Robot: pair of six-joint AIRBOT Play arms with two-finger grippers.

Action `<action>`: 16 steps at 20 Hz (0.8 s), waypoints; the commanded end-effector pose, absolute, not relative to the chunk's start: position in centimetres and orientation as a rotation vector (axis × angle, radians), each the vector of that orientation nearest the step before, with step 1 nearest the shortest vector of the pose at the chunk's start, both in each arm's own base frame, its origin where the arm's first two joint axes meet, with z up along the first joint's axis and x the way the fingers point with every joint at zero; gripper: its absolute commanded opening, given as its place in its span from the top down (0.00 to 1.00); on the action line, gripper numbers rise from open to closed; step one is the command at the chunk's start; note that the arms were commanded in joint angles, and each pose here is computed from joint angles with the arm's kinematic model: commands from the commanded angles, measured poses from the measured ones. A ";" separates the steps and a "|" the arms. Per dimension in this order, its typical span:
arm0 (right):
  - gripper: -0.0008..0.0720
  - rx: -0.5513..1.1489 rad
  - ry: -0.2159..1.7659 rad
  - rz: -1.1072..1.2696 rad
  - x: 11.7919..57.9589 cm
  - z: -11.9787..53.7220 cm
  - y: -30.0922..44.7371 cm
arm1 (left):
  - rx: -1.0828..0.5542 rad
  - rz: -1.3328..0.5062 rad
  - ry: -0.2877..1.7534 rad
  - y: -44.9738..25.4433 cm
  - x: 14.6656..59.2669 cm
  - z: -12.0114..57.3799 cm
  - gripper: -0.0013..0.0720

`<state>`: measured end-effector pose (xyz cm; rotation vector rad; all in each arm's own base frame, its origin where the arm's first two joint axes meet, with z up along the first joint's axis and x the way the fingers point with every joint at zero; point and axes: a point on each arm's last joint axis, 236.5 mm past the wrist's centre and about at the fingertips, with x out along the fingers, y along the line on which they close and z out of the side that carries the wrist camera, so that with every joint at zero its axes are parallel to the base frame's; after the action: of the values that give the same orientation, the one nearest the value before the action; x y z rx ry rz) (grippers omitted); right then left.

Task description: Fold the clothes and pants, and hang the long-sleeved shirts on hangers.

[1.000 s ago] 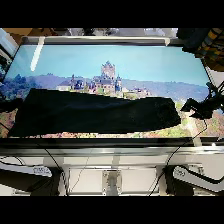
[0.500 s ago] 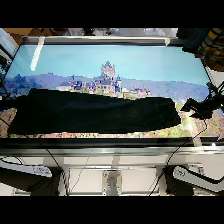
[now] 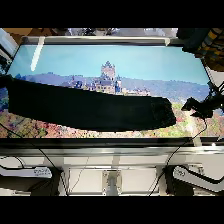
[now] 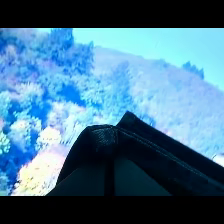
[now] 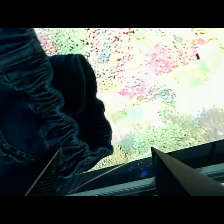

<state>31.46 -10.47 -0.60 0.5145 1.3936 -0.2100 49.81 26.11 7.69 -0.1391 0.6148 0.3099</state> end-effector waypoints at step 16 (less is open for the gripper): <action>0.15 0.508 1.376 -0.216 31.8 -0.6 -10.7 | -0.067 0.215 0.672 23.0 55.7 4.4 0.67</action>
<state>32.14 -10.96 -0.54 0.5043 1.3607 -0.2217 56.13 23.26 3.82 -0.1224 0.5987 0.2462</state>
